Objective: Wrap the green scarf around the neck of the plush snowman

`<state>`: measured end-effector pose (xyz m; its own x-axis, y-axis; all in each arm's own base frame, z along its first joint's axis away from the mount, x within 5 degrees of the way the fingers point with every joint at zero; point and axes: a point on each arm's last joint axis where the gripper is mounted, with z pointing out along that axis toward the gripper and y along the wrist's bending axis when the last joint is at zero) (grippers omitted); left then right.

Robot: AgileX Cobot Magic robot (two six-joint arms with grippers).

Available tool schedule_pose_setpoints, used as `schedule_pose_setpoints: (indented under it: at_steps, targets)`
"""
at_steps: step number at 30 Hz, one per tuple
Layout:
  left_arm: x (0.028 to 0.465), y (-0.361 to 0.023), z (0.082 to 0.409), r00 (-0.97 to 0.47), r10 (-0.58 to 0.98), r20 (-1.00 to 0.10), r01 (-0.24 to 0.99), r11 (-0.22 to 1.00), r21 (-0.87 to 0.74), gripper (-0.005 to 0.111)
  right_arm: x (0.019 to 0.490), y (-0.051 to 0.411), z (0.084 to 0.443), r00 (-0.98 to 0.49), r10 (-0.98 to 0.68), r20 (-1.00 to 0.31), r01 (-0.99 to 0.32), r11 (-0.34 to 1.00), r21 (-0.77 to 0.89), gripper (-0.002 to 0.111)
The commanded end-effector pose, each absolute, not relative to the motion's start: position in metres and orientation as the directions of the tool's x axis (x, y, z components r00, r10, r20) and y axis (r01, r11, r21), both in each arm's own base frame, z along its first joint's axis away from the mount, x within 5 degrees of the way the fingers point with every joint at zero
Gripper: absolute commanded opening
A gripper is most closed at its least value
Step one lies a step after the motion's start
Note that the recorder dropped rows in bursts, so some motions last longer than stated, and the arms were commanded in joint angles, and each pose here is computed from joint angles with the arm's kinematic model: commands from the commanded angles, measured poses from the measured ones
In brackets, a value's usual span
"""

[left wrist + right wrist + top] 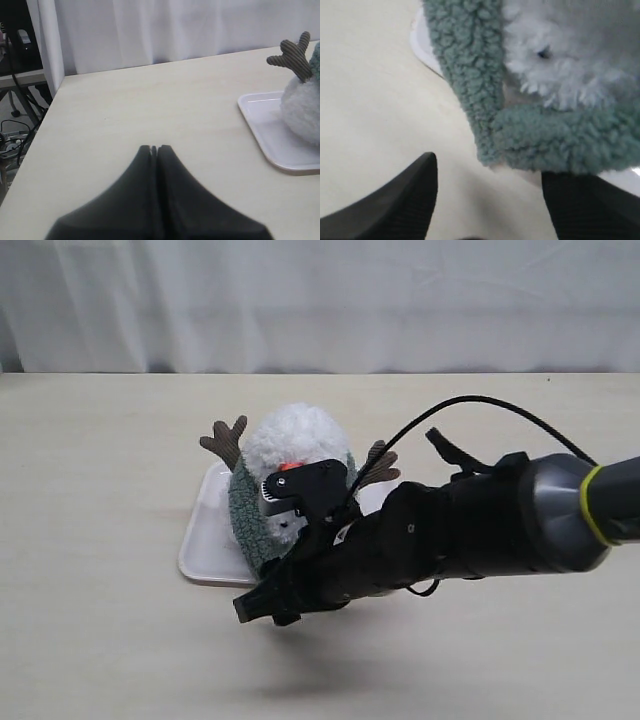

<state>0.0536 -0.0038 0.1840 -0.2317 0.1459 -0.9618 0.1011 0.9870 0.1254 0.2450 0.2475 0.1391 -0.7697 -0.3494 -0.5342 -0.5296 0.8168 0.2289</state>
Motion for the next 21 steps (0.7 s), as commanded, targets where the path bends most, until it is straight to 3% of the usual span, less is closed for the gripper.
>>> schedule_pose_setpoints:
  at_steps: [1, 15, 21]
  targets:
    - [0.054, -0.004, 0.184, -0.223, 0.14, -0.965, 0.097, 0.988, 0.121, 0.0, 0.248, 0.246, 0.12, -0.807, -0.319, -0.498, -0.479, 0.846, 0.234, 0.067]
    - [0.054, -0.004, 0.184, -0.223, 0.14, -0.965, 0.097, 0.988, 0.121, 0.0, 0.263, 0.253, 0.12, -0.778, -0.245, -0.579, -0.441, 0.869, 0.225, 0.068]
    - [0.054, -0.004, 0.184, -0.223, 0.14, -0.965, 0.097, 0.988, 0.121, 0.0, 0.263, 0.252, 0.105, -0.795, -0.258, -0.549, -0.433, 0.876, 0.215, 0.067]
